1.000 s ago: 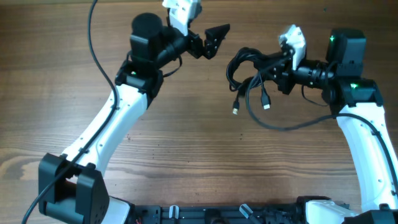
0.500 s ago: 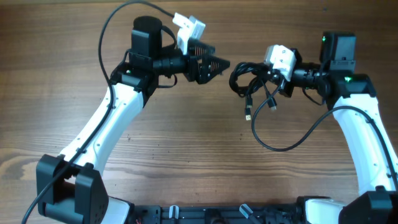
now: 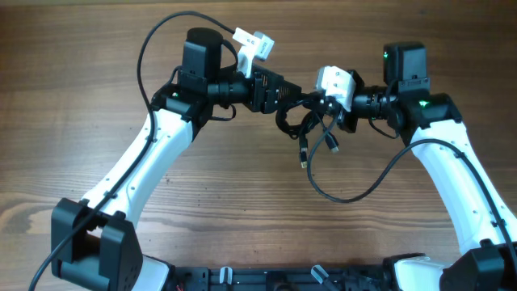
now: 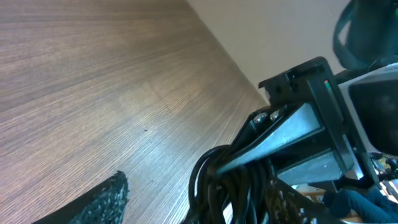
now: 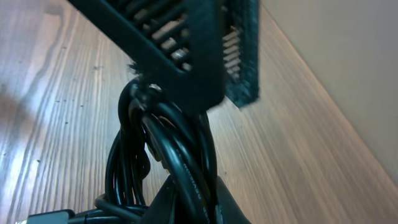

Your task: Untangle cables

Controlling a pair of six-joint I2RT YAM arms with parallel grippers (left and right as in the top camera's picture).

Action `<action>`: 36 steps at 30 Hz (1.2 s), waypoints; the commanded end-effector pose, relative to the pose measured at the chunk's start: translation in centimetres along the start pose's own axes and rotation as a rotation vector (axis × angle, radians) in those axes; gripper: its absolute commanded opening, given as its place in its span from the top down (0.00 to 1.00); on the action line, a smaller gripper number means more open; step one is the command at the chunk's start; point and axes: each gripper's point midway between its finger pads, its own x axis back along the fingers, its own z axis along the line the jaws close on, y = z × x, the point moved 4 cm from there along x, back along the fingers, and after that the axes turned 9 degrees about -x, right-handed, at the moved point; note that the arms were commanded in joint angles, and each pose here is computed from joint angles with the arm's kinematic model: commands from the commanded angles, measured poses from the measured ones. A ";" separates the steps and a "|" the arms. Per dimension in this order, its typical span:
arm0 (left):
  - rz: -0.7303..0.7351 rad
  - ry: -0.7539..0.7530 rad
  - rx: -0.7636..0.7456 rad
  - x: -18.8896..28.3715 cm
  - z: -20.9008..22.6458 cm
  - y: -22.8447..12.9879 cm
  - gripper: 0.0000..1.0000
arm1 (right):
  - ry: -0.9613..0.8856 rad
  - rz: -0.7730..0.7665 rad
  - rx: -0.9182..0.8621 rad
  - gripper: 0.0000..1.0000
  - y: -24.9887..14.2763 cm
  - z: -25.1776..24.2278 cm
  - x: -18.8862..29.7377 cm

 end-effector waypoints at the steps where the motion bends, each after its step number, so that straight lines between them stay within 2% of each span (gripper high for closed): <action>1: 0.022 0.020 0.038 -0.2 0.6 -0.6 0.34 | -0.022 0.005 -0.042 0.96 0.1 -0.5 -0.1; 16: 0.055 0.049 0.110 0.7 1.6 -1.6 0.36 | -0.019 -0.006 -0.061 0.96 0.3 -0.5 -0.1; 21: 0.081 0.179 0.141 0.9 3.3 -2.4 0.35 | -0.017 -0.008 -0.060 0.96 0.3 -0.5 -0.1; 26: 0.082 0.204 0.140 0.8 3.7 -2.5 0.34 | 0.016 -0.038 -0.059 0.95 0.7 -0.1 -0.1; 36: 0.103 0.187 0.133 -0.9 4.0 -3.2 0.31 | 0.054 -0.069 -0.056 0.96 1.2 0.4 -0.1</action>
